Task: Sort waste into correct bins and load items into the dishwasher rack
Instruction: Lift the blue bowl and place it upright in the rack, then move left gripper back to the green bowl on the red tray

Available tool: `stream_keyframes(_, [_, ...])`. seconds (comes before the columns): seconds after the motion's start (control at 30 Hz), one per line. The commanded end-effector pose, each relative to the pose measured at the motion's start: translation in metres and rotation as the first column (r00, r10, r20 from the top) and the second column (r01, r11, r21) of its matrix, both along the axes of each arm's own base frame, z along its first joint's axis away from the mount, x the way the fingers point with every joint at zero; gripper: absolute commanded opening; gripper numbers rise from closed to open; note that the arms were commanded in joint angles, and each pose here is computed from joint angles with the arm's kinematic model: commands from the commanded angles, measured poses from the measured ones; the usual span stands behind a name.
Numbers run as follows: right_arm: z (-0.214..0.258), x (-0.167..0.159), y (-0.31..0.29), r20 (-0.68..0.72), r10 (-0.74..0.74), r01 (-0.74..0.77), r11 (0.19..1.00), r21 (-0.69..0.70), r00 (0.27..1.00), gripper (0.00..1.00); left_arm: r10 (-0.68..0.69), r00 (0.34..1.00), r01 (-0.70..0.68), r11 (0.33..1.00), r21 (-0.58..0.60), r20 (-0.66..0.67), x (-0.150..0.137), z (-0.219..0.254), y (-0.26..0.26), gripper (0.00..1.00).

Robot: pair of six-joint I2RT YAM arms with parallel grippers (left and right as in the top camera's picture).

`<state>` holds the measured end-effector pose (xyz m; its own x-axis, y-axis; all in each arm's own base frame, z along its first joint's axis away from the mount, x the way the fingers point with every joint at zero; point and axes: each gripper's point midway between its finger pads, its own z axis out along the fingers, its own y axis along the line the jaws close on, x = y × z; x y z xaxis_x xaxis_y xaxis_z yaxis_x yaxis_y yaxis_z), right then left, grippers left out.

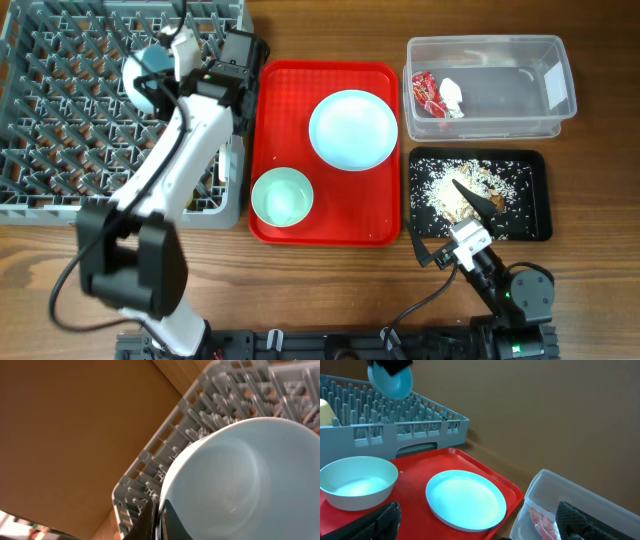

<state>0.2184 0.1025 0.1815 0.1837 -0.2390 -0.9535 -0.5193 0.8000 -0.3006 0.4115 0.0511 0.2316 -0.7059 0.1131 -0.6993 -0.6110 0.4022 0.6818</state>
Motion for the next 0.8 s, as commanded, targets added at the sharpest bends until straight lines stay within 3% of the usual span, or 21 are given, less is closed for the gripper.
stream_keyframes(0.0, [0.002,-0.003,0.003,0.014,0.020,-0.020,1.000,-0.002,1.000,1.00,0.008,0.997,-0.004,0.998,0.058,-0.074,0.009,-0.031,-0.002,0.04])
stream_keyframes(0.23, [0.002,-0.003,0.003,0.014,0.020,-0.020,1.000,-0.002,1.000,1.00,-0.025,0.987,0.035,0.997,0.064,-0.159,0.021,-0.077,-0.019,0.04])
stream_keyframes(0.6, [0.002,-0.002,0.003,0.014,0.020,-0.020,1.000,-0.001,1.000,1.00,-0.130,0.968,0.149,0.986,0.076,-0.214,0.016,-0.078,-0.065,0.05])
stream_keyframes(0.67, [0.002,-0.003,0.003,0.014,0.020,-0.020,1.000,-0.001,1.000,1.00,-0.152,0.963,0.173,0.982,0.080,-0.222,0.012,-0.070,-0.073,0.38])
stream_keyframes(0.77, [0.002,-0.003,0.003,0.014,0.020,-0.020,1.000,-0.002,1.000,1.00,-0.220,0.959,0.224,0.975,0.003,-0.181,0.007,-0.056,-0.092,0.56])
